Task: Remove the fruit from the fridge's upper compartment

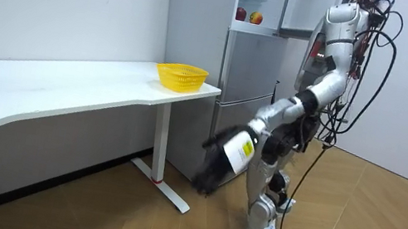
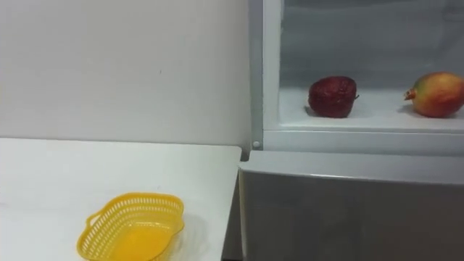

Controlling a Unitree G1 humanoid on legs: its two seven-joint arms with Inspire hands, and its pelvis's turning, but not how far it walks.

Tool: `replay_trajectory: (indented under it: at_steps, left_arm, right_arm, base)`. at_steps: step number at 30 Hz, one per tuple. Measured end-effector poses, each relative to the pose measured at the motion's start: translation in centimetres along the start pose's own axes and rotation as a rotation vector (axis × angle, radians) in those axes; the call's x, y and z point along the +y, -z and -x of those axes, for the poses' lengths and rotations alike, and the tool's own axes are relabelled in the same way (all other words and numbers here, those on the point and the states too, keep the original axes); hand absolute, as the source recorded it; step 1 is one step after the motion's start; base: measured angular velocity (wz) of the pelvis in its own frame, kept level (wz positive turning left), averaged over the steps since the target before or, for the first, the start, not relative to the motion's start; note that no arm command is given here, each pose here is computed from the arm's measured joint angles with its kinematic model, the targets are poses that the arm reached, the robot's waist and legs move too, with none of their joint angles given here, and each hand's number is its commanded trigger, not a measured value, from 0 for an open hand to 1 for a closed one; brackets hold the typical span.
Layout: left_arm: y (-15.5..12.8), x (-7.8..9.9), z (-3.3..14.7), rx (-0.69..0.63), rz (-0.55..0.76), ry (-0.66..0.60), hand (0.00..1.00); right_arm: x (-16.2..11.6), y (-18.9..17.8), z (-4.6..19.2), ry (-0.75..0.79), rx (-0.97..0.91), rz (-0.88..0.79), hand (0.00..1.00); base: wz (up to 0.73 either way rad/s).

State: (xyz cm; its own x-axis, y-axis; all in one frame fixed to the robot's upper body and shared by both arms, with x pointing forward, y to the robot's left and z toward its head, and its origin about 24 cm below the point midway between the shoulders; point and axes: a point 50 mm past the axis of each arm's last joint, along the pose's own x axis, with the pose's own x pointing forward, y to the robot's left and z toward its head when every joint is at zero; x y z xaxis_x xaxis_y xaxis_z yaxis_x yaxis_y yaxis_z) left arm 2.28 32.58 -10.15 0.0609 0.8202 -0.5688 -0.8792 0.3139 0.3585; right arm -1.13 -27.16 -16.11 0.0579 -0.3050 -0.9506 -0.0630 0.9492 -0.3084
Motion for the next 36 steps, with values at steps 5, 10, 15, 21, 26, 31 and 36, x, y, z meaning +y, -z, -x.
replay_trajectory:
  at_steps: [5,10,15,21,26,31,36]
  left_arm:
    - [4.2,0.7,0.5,0.146,-0.115,0.004,0.00]
    - [7.1,1.6,1.1,0.254,-0.236,0.030,0.00]
    - [8.8,1.4,2.0,0.280,-0.423,0.129,0.00]
    - [8.4,-1.5,2.4,0.247,-0.516,0.294,0.00]
    - [7.4,-3.9,2.4,0.202,-0.530,0.388,0.00]
    - [7.5,-4.1,2.5,0.212,-0.542,0.431,0.00]
    - [8.4,-3.1,2.6,0.260,-0.564,0.425,0.00]
  right_arm:
    - [0.3,0.0,0.0,-0.023,-0.001,-0.001,0.00]
    - [0.4,0.1,0.0,-0.029,0.004,0.004,0.00]
    - [0.6,-0.5,0.0,-0.043,-0.010,0.031,0.00]
    - [1.2,-1.9,-0.1,-0.061,-0.040,0.093,0.00]
    - [1.3,-2.0,-0.1,-0.055,-0.052,0.130,0.00]
    - [1.3,-1.5,-0.1,-0.055,-0.031,0.146,0.00]
    - [1.4,-1.8,-0.1,-0.054,-0.035,0.143,0.00]
  base:
    - [0.00]
    - [-0.02]
    - [0.00]
    - [0.01]
    - [0.00]
    - [-0.02]
    - [-0.09]
